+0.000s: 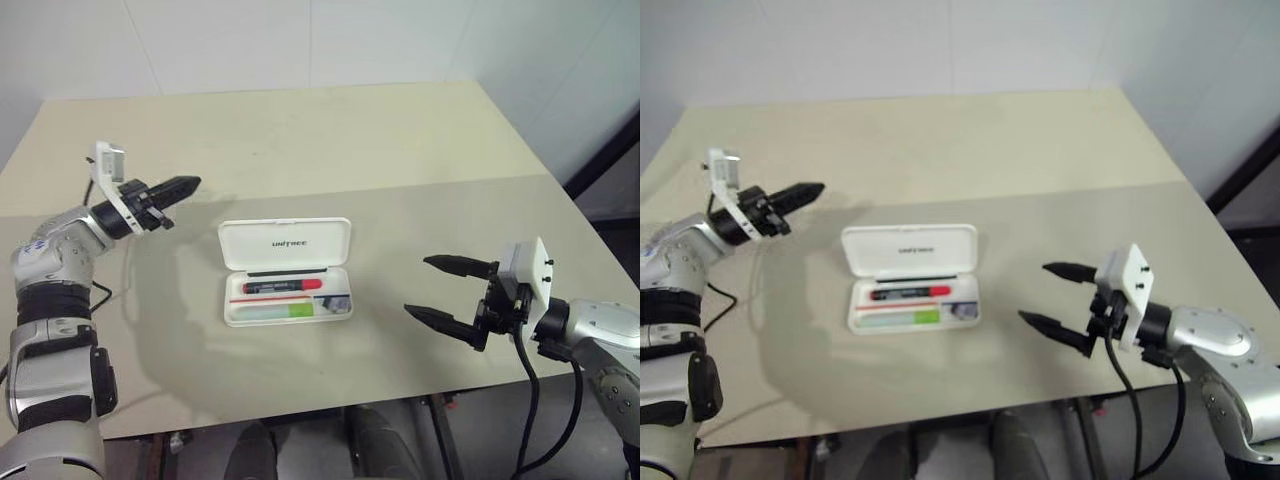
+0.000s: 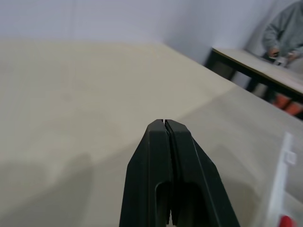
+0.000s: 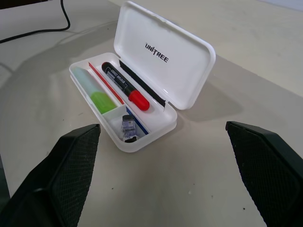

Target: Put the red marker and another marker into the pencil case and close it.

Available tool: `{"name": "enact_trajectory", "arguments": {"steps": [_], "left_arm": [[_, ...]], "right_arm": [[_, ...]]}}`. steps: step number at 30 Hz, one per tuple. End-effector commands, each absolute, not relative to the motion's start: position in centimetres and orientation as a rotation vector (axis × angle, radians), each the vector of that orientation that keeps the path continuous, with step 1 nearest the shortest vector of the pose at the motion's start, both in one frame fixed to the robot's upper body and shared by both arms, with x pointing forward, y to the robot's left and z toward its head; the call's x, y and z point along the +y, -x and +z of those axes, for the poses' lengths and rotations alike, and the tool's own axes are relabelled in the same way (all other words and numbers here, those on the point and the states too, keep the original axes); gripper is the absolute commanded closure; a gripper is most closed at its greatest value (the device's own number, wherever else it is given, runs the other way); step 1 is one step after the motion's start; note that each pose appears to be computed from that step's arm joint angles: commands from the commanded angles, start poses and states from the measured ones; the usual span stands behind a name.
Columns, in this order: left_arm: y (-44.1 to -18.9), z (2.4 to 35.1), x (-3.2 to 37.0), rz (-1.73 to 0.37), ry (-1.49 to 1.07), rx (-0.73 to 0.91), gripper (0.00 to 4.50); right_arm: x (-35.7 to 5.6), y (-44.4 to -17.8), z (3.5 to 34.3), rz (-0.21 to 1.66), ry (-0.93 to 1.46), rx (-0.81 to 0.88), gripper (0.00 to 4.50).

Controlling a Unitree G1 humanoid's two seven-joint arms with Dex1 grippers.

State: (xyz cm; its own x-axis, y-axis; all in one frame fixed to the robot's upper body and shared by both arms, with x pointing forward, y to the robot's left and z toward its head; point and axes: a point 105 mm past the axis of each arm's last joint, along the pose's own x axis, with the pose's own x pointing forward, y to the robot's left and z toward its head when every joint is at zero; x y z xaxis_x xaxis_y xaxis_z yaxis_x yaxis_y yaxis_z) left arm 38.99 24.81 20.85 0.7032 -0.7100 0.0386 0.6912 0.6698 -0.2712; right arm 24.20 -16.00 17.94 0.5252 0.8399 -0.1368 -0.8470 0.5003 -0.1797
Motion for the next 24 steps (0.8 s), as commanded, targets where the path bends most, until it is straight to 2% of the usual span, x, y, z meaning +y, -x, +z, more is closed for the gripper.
{"name": "enact_trajectory", "arguments": {"steps": [1, 3, 6, 13, 15, 19, 24], "left_arm": [[-39.2, 20.1, 24.0, -0.831, 0.358, 0.174, 4.48], [-39.0, 19.4, 23.0, -0.873, 0.476, 0.277, 4.48], [-39.3, 19.3, 22.2, -0.898, 0.510, 0.320, 4.48], [-39.2, 20.2, 20.1, -1.011, 0.543, 0.345, 4.48], [-38.8, 20.7, 19.4, -1.066, 0.533, 0.354, 4.48], [-37.9, 21.1, 18.3, -1.155, 0.508, 0.387, 4.48], [-35.6, 20.8, 16.3, -1.279, 0.490, 0.475, 4.48]], "right_arm": [[-16.9, -23.3, 18.5, 1.019, 0.267, -0.009, 0.00], [-17.7, -22.9, 17.9, 1.014, 0.276, 0.015, 0.00], [-18.9, -22.1, 17.1, 1.023, 0.290, 0.035, 0.00], [-21.5, -21.3, 18.6, 0.972, 0.198, -0.116, 0.00], [-22.2, -21.3, 19.1, 0.959, 0.179, -0.146, 0.00], [-22.7, -19.6, 17.5, 1.076, 0.243, -0.084, 0.00], [-23.6, -19.3, 16.3, 1.079, 0.267, -0.043, 0.00]]}}
